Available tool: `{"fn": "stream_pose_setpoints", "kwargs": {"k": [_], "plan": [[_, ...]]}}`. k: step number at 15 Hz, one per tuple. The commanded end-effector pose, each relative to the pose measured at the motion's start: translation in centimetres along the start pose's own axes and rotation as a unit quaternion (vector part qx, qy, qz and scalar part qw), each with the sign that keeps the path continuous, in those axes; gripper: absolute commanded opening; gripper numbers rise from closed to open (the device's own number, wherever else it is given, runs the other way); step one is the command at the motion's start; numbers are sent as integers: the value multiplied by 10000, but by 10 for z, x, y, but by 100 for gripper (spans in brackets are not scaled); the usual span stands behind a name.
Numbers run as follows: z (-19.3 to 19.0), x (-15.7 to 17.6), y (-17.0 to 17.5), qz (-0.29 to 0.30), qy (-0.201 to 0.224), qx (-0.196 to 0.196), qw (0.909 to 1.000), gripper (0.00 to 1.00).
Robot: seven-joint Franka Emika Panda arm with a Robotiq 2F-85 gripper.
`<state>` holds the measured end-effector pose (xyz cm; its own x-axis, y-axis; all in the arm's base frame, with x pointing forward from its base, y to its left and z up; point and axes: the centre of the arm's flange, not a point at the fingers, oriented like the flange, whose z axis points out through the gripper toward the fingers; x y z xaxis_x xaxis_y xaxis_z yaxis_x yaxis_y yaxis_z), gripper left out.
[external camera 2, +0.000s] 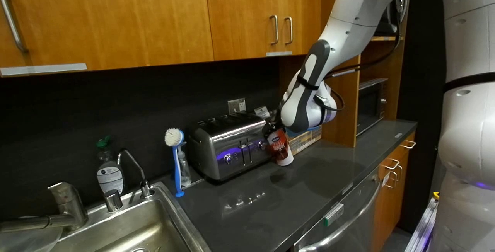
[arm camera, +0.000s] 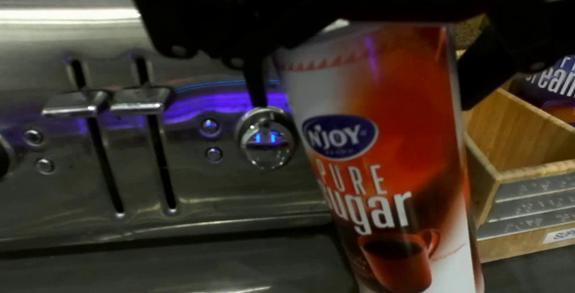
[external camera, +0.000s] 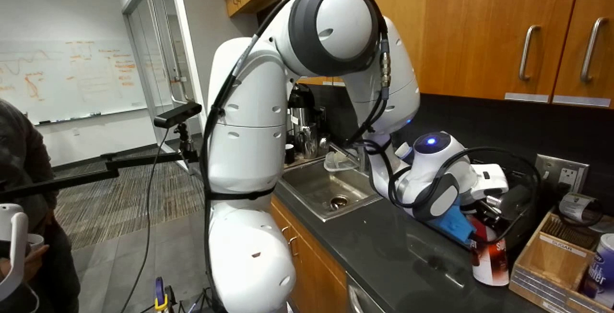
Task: Put the white container in the box
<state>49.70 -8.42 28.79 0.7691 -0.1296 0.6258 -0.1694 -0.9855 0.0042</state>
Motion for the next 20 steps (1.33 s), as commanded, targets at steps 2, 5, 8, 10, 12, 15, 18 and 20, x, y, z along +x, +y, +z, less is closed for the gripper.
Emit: {"fn": "stream_pose_setpoints", "kwargs": {"k": [2, 5, 8, 10, 12, 15, 18, 20], "plan": [[45, 22, 18, -353, -514, -2, 9981, 100], [43, 30, 19, -449, -727, 82, 9963, 74], [33, 35, 16, -275, -945, 371, 9945, 62], [21, 36, 14, 33, -1050, 593, 9927, 61], [-1, 35, 16, 271, -1049, 690, 9917, 61], [-33, 33, 15, 440, -891, 689, 9927, 61], [-66, 32, 5, 546, -569, 694, 9945, 61], [-89, 35, -2, 541, -364, 650, 9958, 61]]}}
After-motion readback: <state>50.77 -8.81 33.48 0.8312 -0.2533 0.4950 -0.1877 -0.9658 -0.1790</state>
